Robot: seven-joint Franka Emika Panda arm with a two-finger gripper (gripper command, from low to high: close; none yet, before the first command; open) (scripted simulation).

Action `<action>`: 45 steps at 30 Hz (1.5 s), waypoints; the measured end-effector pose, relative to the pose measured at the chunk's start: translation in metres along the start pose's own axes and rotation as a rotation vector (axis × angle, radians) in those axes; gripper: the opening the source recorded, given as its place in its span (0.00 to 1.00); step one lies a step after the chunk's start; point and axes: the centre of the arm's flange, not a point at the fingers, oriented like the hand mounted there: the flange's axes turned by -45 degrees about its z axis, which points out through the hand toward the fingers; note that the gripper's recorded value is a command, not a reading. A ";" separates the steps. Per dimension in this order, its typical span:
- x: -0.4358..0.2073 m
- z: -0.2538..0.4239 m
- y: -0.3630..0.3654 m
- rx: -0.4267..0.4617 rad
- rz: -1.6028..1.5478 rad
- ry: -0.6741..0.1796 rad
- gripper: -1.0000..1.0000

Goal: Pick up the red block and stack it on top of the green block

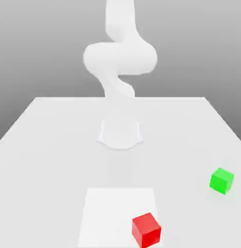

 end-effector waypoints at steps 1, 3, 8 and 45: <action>-0.001 0.019 -0.004 -0.021 0.032 -0.025 0.50; -0.005 0.054 -0.009 -0.059 0.092 -0.072 0.50; -0.024 0.139 -0.018 -0.145 0.238 -0.180 0.50; -0.281 0.451 -0.048 -0.403 0.988 -0.651 0.00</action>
